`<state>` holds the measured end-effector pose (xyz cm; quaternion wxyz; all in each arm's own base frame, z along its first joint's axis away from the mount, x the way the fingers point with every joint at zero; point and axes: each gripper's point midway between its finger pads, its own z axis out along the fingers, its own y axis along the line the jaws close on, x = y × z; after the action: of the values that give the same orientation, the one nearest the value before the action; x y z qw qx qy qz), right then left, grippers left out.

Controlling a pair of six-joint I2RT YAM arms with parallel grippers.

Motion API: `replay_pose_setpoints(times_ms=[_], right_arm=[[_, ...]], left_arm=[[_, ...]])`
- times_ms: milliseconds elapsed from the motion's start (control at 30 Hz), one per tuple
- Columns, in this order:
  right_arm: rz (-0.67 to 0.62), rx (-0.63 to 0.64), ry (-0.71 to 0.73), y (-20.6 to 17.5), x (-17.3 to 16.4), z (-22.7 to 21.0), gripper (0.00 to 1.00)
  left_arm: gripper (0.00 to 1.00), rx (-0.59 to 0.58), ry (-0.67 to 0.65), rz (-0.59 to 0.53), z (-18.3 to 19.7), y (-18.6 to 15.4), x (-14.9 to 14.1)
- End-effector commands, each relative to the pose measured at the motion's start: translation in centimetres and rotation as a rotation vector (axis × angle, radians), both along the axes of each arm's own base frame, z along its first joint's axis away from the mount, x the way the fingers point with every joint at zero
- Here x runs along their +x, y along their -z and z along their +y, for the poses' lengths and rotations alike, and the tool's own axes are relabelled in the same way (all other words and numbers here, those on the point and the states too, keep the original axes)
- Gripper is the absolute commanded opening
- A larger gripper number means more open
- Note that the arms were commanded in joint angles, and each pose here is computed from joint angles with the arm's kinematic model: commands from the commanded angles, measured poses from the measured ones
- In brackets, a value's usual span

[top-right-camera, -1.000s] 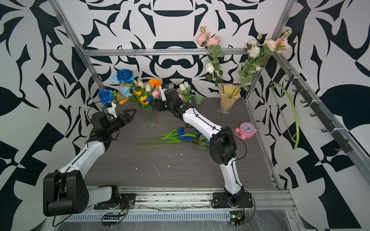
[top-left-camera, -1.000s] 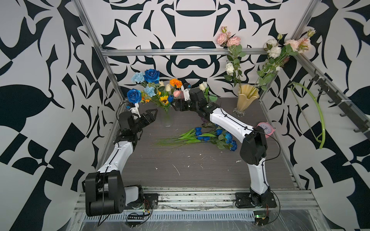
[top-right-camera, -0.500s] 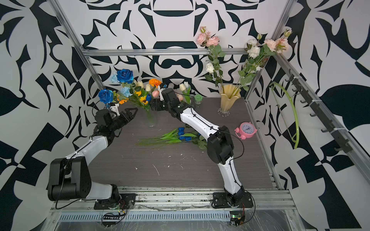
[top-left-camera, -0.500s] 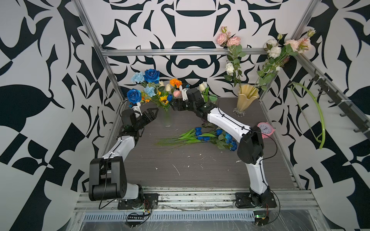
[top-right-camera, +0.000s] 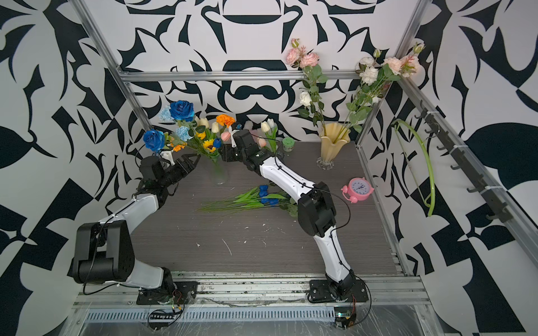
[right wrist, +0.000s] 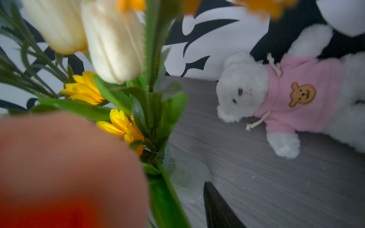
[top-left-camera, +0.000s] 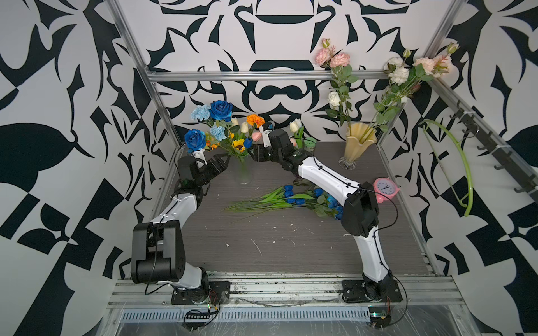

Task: Pick out blue flowers from the vase
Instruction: Pick up the flower from the vase.

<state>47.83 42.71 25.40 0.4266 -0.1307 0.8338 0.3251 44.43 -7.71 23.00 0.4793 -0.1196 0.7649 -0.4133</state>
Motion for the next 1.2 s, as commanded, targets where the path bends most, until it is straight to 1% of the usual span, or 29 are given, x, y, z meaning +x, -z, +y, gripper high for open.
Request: replay_pose_setpoints(times_ms=[0,167,200,533,733,867,933,1067,1100,1167], right_arm=[[-0.077,0.083,-0.012,-4.8,-0.3,0.6,0.37],[-0.103,0.103,-0.017,-6.5,-0.9,0.2,0.19],[-0.111,0.106,-0.015,-6.9,-1.1,0.0,0.18],[-0.178,0.144,-0.007,-10.8,-2.7,-1.3,0.18],[-0.182,0.152,-0.018,-11.4,-3.3,-1.2,0.16],[-0.159,0.145,-0.015,-10.4,-3.5,-1.2,0.25],[-0.149,0.147,-0.019,-9.9,-3.7,-1.1,0.32],[-0.14,0.125,-0.061,-9.3,-4.7,-0.3,0.49],[-0.143,0.111,-0.066,-9.1,-4.8,-0.1,0.52],[-0.141,0.091,-0.067,-8.7,-4.9,0.1,0.53]], left_arm=[[0.79,0.023,0.025,-0.047,-0.5,-1.7,0.4],[0.79,0.053,0.021,-0.046,-0.4,-1.8,0.0],[0.78,0.06,0.02,-0.044,-0.4,-1.8,-0.2],[0.79,0.153,-0.01,-0.042,0.3,-2.8,-2.1],[0.79,0.178,-0.021,-0.042,0.6,-3.2,-2.9],[0.79,0.182,-0.024,-0.041,0.7,-3.2,-2.9],[0.79,0.182,-0.02,-0.039,0.6,-3.1,-2.7],[0.79,0.181,-0.017,-0.041,0.6,-3.2,-2.3],[0.79,0.181,-0.017,-0.043,0.6,-3.3,-2.2],[0.79,0.18,-0.016,-0.04,0.6,-3.2,-2.1]])
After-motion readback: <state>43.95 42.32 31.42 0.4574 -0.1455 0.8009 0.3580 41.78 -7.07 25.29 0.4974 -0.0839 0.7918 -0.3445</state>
